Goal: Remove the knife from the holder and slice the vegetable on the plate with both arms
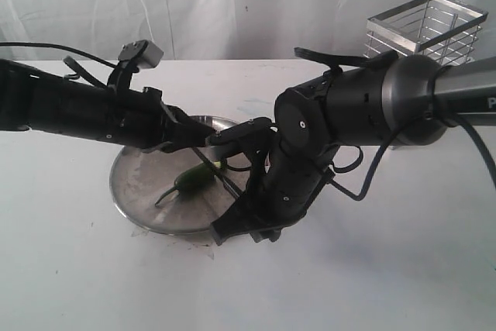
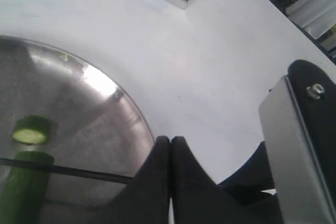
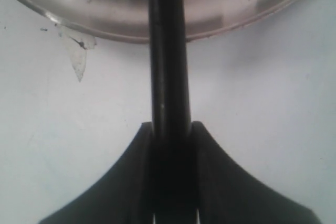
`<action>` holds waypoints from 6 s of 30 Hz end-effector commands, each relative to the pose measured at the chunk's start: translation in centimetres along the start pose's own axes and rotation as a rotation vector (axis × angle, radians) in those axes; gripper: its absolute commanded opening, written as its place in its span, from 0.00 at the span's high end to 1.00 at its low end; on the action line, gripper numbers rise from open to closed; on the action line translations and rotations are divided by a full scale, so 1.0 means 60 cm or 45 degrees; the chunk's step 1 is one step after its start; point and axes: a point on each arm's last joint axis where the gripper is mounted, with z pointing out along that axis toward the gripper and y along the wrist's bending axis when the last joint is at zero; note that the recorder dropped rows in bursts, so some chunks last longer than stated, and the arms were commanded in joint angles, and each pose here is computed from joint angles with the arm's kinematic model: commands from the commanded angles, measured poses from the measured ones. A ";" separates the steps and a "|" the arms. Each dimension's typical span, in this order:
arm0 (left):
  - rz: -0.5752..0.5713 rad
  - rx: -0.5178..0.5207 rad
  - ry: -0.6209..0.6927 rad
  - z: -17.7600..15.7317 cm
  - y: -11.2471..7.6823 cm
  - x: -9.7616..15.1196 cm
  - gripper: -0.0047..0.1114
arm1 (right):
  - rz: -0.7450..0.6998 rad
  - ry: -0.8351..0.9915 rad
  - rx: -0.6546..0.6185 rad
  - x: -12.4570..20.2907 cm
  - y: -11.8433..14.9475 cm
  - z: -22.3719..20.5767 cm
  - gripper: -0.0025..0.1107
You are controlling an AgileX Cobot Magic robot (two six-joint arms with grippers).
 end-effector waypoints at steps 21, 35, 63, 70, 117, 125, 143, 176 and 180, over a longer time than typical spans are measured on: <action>0.153 -0.261 -0.062 -0.048 -0.014 -0.035 0.96 | -0.013 -0.022 -0.011 0.000 0.004 -0.003 0.98; 0.045 -0.529 -0.099 -0.026 0.048 -0.041 0.96 | 0.023 0.031 -0.034 0.006 0.007 -0.003 0.98; 0.050 -0.396 -0.087 0.006 0.060 -0.052 0.96 | 0.158 0.001 -0.001 0.000 -0.006 0.016 0.98; 0.050 -0.394 -0.087 0.006 0.059 -0.052 0.96 | 0.155 0.037 -0.006 0.003 -0.006 0.028 0.98; 0.037 -0.384 -0.064 0.015 0.066 -0.044 0.96 | 0.140 0.014 -0.035 -0.001 -0.004 0.049 0.98; -0.005 -0.384 -0.007 0.035 0.087 -0.020 0.96 | 0.140 0.014 -0.035 -0.001 -0.004 0.049 0.98; -0.033 -0.356 0.002 0.043 0.089 -0.013 0.96 | 0.142 0.022 -0.036 0.000 -0.004 0.049 0.98; 0.033 -0.225 -0.031 0.082 0.109 -0.013 0.96 | 0.144 0.043 -0.038 0.002 -0.003 0.049 0.98; 0.045 -0.258 -0.017 0.082 0.113 -0.011 0.96 | 0.144 0.043 -0.038 0.002 -0.003 0.049 0.98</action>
